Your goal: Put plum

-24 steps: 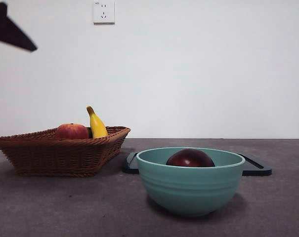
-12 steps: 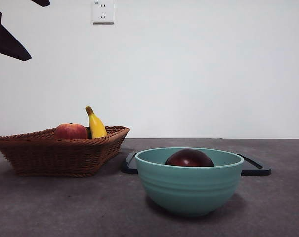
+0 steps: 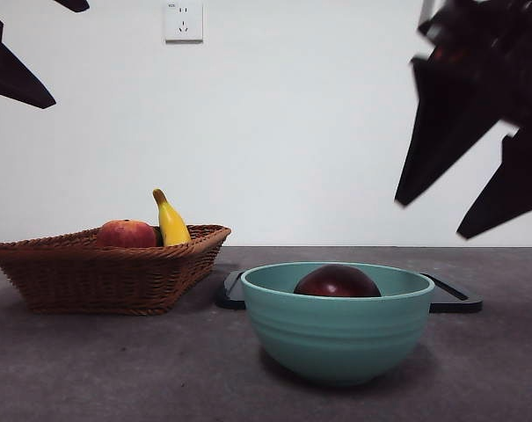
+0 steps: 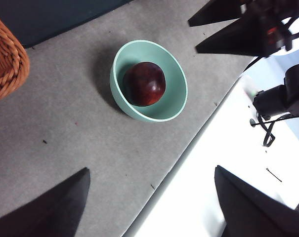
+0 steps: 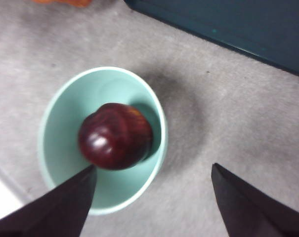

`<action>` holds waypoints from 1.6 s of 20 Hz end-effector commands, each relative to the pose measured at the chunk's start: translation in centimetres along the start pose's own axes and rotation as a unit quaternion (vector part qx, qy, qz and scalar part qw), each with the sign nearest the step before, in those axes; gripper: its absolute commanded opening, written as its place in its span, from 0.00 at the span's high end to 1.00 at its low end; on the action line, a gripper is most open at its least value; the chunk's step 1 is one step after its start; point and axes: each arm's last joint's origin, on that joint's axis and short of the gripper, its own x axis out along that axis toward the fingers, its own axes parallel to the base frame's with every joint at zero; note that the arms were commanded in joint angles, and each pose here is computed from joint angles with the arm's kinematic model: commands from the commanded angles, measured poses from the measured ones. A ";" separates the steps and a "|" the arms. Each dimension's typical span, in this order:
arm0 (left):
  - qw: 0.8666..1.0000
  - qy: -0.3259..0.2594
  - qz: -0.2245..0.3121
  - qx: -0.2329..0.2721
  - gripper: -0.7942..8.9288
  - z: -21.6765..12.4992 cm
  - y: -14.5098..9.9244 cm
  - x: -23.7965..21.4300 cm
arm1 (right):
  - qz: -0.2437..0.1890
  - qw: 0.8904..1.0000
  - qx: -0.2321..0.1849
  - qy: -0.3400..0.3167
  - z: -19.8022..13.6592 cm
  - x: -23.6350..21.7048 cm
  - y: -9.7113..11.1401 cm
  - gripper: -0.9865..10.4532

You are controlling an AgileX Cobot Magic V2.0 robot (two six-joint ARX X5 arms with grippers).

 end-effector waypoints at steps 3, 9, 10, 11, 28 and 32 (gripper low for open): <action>1.000 -0.004 -0.004 0.010 0.50 0.3 -0.1 -0.1 | -0.012 1.000 -0.007 0.012 0.6 2.8 0.2 0.66; 1.000 -0.004 -0.004 0.010 0.50 0.3 -0.1 -0.1 | -0.033 0.999 -0.006 0.022 1.0 5.4 -0.4 0.75; 1.000 -0.004 -0.004 0.010 0.50 0.3 -0.1 -0.1 | -0.034 0.999 -0.004 0.026 1.0 5.7 -0.5 0.75; 1.000 -0.005 -0.004 0.011 0.50 0.3 -0.1 -0.1 | -0.035 0.999 -0.003 0.031 0.9 6.0 -0.6 0.76; 1.000 -0.007 -0.003 0.012 0.50 0.4 -0.1 -0.1 | -0.007 1.000 -0.006 -0.006 3.1 4.6 0.5 0.91; 1.000 -0.007 -0.003 0.013 0.50 0.4 -0.1 -0.1 | -0.020 0.999 0.006 -0.047 5.5 3.0 -0.1 0.91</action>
